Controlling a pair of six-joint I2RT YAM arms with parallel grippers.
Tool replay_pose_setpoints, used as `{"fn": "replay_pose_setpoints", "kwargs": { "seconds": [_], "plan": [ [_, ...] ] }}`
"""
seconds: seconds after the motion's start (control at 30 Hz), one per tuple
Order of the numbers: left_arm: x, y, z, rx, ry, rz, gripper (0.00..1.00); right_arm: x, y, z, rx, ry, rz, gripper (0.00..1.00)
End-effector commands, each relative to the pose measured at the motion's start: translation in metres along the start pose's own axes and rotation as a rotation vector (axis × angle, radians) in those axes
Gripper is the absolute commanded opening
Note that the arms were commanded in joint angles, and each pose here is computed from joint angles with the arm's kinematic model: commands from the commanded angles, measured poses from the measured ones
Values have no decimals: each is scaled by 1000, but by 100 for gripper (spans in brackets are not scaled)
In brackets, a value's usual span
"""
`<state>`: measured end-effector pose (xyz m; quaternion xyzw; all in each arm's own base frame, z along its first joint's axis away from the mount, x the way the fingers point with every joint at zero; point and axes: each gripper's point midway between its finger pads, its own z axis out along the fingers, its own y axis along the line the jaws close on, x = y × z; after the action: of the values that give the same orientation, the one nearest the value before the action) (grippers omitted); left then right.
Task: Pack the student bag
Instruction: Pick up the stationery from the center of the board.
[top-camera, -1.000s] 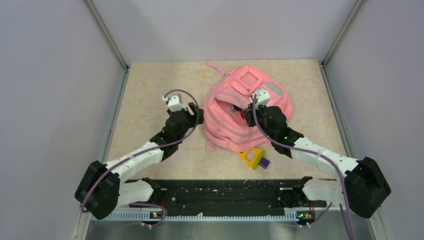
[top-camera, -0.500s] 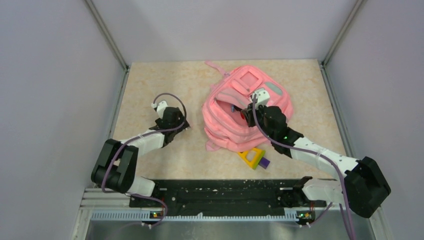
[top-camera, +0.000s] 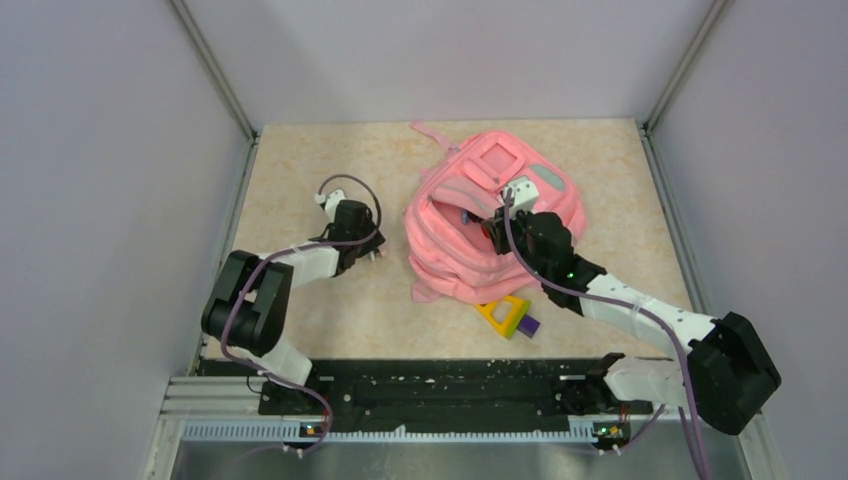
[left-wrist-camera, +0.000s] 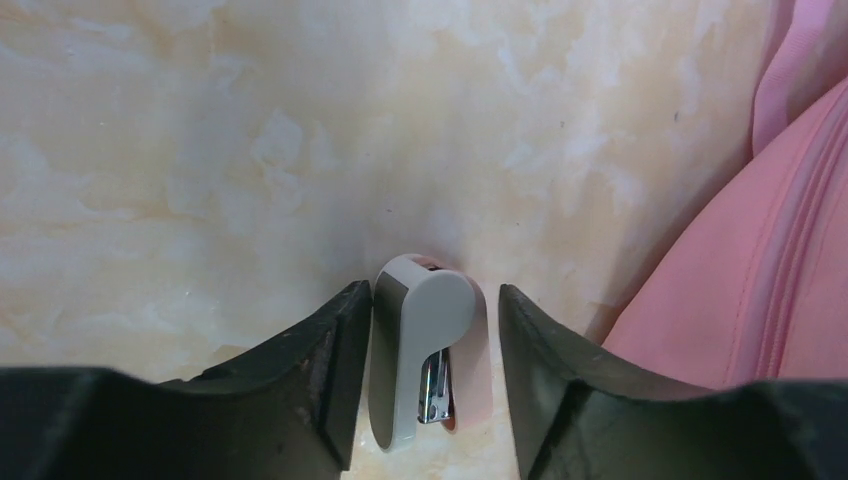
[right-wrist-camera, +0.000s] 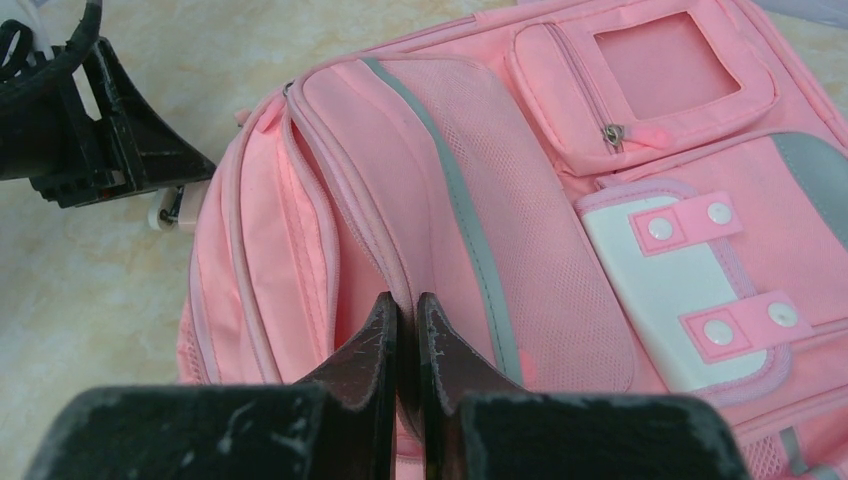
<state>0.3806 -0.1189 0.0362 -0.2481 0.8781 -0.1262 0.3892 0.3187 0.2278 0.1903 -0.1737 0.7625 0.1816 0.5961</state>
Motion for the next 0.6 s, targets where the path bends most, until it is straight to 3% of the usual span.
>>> {"fn": "replay_pose_setpoints", "kwargs": {
  "seconds": [0.0,0.17,0.3,0.57],
  "plan": [
    [3,-1,-1,6,23,6,48,-24,4,2,-8,-81,20,0],
    [0,-4,-17,51,-1,18,32,-24,5,3,-13,-83,21,0],
    [-4,-27,-44,175,-23,51,28,-25,6,3,-17,-82,23,0],
    [-3,-147,-132,632,-24,9,30,-31,8,1,-27,-92,32,0]
  ]
}}
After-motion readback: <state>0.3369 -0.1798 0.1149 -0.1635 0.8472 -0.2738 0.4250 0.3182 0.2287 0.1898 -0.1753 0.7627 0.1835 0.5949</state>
